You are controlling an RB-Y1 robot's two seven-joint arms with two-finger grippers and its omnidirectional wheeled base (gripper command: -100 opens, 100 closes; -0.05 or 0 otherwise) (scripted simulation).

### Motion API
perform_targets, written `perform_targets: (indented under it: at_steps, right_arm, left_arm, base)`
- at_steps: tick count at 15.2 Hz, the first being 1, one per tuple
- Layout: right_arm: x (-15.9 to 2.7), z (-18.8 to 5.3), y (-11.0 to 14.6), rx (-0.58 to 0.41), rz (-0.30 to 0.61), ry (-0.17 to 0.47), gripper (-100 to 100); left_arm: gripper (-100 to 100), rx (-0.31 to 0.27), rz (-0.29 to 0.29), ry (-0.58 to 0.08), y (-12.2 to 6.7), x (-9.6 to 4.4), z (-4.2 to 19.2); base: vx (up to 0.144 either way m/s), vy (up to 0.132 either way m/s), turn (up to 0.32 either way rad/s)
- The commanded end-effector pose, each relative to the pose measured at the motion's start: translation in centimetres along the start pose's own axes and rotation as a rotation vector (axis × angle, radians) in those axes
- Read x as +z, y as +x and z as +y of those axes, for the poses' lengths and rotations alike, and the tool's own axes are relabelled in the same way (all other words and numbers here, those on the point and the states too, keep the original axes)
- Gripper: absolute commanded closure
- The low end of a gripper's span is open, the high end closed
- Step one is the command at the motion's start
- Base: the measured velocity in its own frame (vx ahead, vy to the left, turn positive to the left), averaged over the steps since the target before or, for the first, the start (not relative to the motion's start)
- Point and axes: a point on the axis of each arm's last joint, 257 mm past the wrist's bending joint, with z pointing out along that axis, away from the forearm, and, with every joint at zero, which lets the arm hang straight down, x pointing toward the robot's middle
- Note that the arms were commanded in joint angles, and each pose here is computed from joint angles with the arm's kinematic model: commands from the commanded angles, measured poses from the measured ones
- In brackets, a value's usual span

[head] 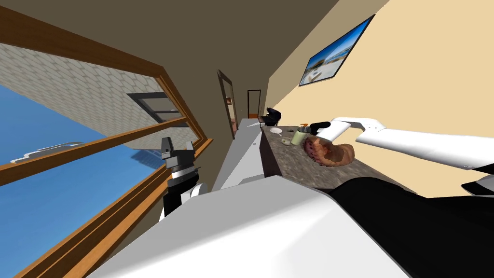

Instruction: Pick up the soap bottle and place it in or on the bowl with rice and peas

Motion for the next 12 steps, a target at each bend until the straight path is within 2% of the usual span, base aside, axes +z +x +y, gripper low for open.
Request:
perform_targets:
  at_steps: [1,9,12]
  right_arm:
    - [-0.1,0.4,-1.2,-0.006,0.0,-0.008,100]
    - [-1.0,2.5,-4.7,-0.015,0.001,-0.041,100]
    - [-1.1,2.6,-5.0,-0.013,0.0,-0.044,100]
  left_arm:
    - [0,0.0,0.0,0.0,0.0,0.0,0.0]
    - [0,0.0,0.0,0.0,0.0,0.0,0.0]
    - [0,0.0,0.0,0.0,0.0,0.0,0.0]
  base:
    - [0.123,-0.088,-0.051]
    - [0.11,-0.066,-0.049]
    - [0.076,-0.05,-0.024]
